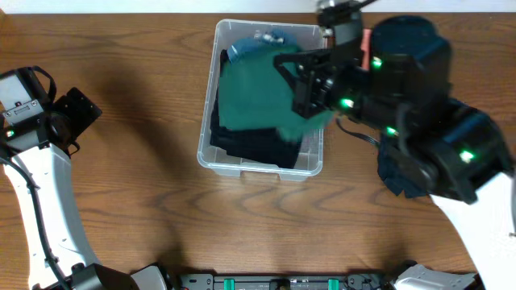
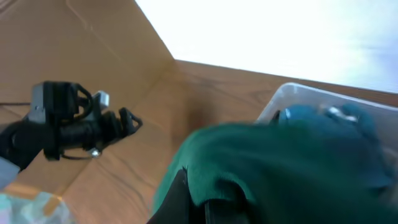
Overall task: Pack container
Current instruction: 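Lower the dark-green garment into the bin onto the black garment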
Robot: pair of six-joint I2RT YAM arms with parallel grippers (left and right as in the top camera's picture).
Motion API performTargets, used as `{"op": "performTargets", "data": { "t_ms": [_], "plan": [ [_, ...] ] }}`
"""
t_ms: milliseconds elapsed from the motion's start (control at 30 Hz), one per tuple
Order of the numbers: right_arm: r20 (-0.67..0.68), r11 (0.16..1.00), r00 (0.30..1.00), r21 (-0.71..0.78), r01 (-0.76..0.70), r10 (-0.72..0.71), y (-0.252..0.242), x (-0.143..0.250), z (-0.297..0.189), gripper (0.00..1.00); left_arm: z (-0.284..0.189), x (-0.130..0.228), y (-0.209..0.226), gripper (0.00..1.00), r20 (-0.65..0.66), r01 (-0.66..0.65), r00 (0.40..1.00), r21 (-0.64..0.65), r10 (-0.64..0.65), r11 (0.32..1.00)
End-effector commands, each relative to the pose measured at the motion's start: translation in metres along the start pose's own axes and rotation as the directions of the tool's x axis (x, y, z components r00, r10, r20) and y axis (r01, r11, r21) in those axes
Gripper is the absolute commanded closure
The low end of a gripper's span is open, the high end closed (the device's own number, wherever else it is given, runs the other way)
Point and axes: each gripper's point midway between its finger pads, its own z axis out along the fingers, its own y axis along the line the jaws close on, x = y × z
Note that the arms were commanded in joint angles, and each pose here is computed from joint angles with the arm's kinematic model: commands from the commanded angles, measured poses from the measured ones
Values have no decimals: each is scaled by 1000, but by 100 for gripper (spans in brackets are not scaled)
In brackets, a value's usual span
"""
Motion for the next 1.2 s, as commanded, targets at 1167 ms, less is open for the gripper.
{"op": "performTargets", "data": {
  "t_ms": [1167],
  "plan": [
    [-176, 886, 933, -299, -354, 313, -11, 94, 93, 99, -6, -6, 1, 2, 23, -11, 1000, -1, 11, 1000]
  ]
}}
